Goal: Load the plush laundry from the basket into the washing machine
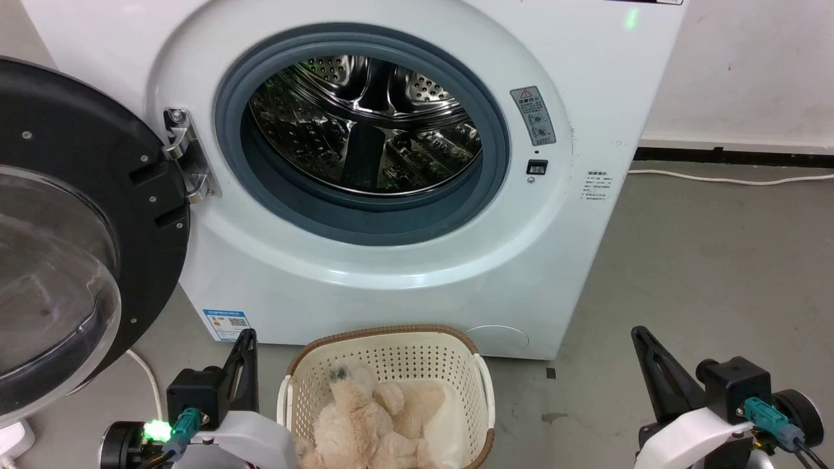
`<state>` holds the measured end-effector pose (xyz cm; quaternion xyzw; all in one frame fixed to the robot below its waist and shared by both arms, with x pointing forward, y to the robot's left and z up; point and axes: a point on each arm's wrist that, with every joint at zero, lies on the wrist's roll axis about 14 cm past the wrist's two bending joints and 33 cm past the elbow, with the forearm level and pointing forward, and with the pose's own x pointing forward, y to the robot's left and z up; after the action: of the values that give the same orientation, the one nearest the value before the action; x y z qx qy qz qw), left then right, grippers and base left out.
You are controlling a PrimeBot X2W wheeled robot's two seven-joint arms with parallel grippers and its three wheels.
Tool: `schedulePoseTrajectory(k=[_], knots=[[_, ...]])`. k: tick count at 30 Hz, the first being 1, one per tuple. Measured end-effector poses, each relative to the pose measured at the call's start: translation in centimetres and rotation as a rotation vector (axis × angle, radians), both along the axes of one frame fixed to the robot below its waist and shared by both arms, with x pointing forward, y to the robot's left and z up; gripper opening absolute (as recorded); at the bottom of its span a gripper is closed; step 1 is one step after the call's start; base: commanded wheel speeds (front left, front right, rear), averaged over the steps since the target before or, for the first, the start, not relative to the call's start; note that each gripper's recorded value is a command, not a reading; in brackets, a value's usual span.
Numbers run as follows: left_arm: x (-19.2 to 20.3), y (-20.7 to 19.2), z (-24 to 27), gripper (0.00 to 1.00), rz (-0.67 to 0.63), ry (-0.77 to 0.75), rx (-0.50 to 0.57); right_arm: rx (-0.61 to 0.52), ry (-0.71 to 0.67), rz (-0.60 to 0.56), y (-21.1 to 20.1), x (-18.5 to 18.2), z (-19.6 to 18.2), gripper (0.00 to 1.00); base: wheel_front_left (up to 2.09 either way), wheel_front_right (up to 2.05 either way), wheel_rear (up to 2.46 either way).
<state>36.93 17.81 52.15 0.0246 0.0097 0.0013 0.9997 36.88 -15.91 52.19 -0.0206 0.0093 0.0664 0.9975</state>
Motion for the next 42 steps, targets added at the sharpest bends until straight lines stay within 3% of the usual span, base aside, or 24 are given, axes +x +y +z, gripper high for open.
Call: schedulePoseTrajectory(k=[42], knots=[[0.00, 0.00, 0.00, 0.00, 0.000, 0.000, 0.000, 0.000, 0.000, 0.000, 0.01, 0.00, 0.00, 0.00, 0.00, 0.00, 0.00]])
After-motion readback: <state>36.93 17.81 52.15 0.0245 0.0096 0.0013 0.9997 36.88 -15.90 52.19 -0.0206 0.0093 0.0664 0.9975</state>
